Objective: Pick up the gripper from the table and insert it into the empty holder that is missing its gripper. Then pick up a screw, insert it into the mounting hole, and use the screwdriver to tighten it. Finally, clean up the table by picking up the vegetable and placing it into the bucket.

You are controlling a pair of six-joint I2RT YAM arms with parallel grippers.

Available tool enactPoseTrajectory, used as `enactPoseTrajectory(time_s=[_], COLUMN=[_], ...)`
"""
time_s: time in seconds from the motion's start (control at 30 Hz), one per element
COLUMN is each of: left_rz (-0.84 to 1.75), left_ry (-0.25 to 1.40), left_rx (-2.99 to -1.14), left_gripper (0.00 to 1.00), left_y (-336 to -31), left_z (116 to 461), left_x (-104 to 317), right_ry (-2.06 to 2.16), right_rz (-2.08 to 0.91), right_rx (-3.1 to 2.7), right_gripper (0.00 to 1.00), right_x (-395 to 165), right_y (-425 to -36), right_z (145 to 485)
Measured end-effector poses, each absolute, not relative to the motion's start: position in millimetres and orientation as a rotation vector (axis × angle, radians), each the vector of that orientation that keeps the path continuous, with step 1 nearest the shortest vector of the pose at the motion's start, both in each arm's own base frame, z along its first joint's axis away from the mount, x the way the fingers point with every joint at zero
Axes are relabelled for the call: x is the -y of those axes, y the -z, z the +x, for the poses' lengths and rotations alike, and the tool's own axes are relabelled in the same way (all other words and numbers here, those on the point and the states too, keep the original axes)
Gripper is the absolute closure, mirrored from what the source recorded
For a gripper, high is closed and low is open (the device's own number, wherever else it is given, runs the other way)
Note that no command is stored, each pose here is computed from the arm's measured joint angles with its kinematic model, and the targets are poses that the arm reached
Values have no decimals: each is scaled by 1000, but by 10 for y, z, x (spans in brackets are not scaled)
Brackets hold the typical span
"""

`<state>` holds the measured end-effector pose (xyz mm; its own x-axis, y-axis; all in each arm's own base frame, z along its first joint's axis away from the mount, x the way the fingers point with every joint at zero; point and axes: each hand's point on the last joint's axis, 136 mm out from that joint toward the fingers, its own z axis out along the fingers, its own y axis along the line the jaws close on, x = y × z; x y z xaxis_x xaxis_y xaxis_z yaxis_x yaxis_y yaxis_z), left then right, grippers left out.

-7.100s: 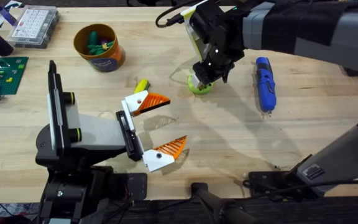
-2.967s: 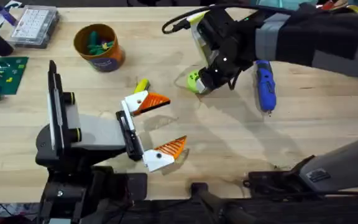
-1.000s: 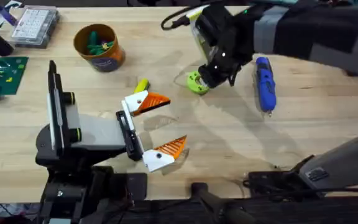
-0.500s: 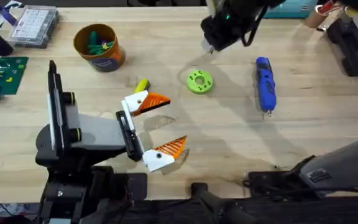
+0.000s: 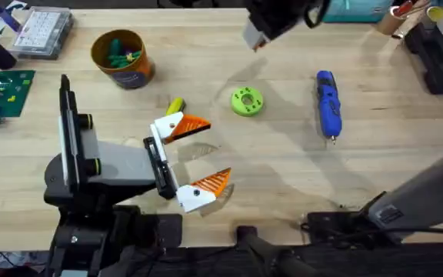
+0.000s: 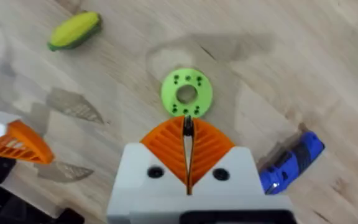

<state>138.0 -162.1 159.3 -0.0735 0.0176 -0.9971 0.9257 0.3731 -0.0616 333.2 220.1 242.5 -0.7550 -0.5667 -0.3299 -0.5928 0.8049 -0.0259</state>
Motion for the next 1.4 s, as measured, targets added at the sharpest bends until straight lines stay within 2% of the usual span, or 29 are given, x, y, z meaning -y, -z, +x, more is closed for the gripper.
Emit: enactPoseTrajectory(time_s=[0.2, 0.67, 0.97, 1.4], left_rz=[910, 910, 910, 910], left_ry=[955, 955, 955, 955], left_rx=[-1439, -1439, -1439, -1439], left_gripper=[15, 15, 15, 15], left_y=[-1593, -1593, -1593, -1593], left_z=[1380, 1380, 1381, 1380], left_x=[1621, 1621, 1621, 1621], right_ry=[-161, -318, -316, -308], right_rz=[-1055, -1551, -1751, -1871], right_rx=[-2589, -2350, -2231, -2165], right_gripper=[995, 995, 995, 995], right_x=[-2579, -3242, -3401, -3448], right_y=[-2527, -2587, -2573, -2556], right_z=[3185, 2474, 2164, 1967])
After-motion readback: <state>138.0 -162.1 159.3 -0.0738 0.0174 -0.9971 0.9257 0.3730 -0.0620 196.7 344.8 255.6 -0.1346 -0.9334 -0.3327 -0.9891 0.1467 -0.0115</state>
